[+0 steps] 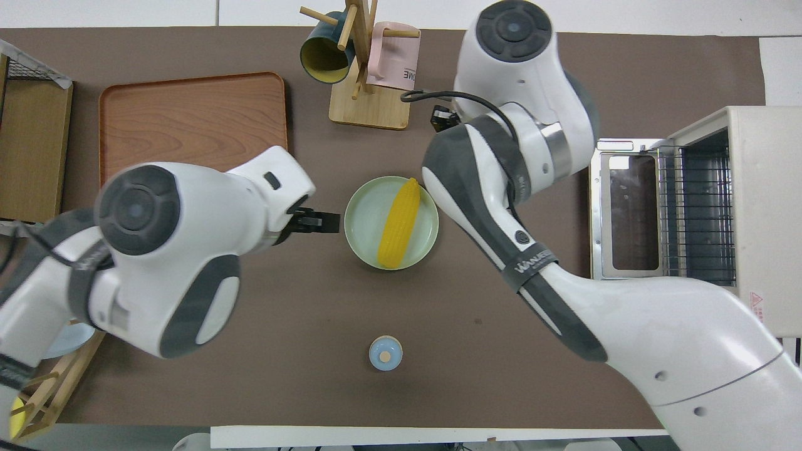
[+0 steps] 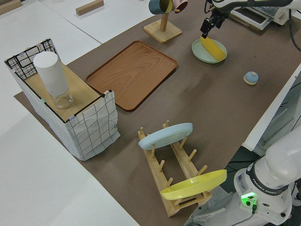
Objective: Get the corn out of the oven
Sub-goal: 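Lower the plate with the right gripper while the left gripper grasps corn, then lay corn on the tray with the left gripper while the right gripper withdraws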
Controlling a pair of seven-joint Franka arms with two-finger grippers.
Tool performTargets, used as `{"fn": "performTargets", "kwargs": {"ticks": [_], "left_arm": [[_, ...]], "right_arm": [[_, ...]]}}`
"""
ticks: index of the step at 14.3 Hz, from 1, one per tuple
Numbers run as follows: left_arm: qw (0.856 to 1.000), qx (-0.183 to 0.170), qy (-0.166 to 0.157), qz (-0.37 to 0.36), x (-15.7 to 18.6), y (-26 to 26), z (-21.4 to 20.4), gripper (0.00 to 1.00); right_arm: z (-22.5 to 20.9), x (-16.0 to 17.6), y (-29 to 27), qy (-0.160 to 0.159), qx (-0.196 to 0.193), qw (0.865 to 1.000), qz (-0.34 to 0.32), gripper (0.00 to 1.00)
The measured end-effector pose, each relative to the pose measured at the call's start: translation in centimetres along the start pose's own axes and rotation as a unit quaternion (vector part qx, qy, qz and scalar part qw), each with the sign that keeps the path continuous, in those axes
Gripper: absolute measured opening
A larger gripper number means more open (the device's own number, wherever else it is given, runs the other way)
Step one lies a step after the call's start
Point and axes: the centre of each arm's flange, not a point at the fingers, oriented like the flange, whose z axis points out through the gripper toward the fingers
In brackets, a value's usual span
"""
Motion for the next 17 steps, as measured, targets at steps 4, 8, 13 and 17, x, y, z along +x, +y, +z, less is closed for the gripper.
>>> {"fn": "performTargets", "kwargs": {"ticks": [4, 8, 13, 17], "left_arm": [[1.000, -0.012, -0.004, -0.009, -1.1, 3.7, 10.3, 1.00], [0.999, -0.007, -0.014, -0.029, 0.2, 3.4, 13.3, 0.63], [0.996, 0.024, -0.039, -0.080, 6.6, -2.4, 7.5, 0.56], [0.994, 0.048, -0.024, -0.093, 12.8, -23.3, 2.6, 0.56]], "right_arm": [[8.1, 1.2, 10.2, -0.009, -0.025, 0.999, -0.023, 0.01], [11.4, 0.2, 14.3, -0.014, -0.041, 0.999, -0.022, 0.01], [11.7, 0.4, 15.5, -0.010, -0.057, 0.997, -0.048, 0.01], [11.4, 0.1, 15.1, -0.007, -0.075, 0.994, -0.082, 0.01]]}}
